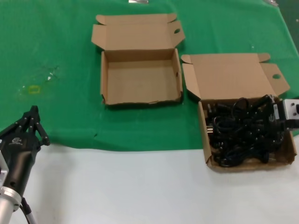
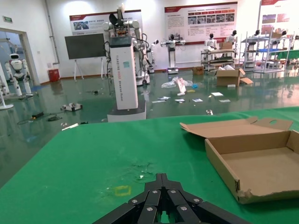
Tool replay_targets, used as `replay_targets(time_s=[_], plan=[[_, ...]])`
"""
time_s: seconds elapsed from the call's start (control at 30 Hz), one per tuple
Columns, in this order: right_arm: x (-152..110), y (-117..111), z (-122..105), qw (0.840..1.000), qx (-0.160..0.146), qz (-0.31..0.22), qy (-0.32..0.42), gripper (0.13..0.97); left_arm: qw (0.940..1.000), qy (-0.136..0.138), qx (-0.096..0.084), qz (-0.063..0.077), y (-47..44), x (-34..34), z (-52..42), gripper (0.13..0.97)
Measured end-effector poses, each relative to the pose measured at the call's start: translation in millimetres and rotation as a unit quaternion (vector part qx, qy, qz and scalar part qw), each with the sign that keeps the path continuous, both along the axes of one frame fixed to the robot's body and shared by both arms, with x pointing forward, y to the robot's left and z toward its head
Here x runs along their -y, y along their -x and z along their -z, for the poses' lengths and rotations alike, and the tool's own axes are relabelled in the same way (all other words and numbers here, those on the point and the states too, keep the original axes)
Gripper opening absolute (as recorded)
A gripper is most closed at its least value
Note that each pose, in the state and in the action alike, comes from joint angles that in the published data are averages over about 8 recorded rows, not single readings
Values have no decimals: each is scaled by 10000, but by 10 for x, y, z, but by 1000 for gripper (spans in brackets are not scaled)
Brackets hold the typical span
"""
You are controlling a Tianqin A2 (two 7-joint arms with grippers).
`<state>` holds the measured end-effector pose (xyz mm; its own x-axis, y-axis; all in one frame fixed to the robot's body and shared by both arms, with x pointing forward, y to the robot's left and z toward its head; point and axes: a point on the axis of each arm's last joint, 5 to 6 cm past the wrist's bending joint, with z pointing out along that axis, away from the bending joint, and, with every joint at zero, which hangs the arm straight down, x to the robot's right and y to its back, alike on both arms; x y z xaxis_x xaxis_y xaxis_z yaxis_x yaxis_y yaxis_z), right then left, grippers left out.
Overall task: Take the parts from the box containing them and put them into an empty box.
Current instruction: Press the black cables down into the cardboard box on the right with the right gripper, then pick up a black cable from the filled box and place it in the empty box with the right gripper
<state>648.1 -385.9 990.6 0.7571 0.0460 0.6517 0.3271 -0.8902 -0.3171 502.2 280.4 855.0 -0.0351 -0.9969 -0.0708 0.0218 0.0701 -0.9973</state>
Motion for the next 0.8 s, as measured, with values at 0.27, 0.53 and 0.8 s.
replay_targets(time_s=[0.27, 0.53, 0.8], plan=[[-3, 4, 0, 10000, 22, 6, 3, 325, 10000, 0, 0, 0, 0, 0, 0, 144], [4, 52, -51, 10000, 46, 27, -10, 228, 10000, 1, 0, 0, 0, 0, 0, 144], [-5, 121, -300, 9998, 136, 73, -117, 191, 10000, 1, 0, 0, 0, 0, 0, 144]])
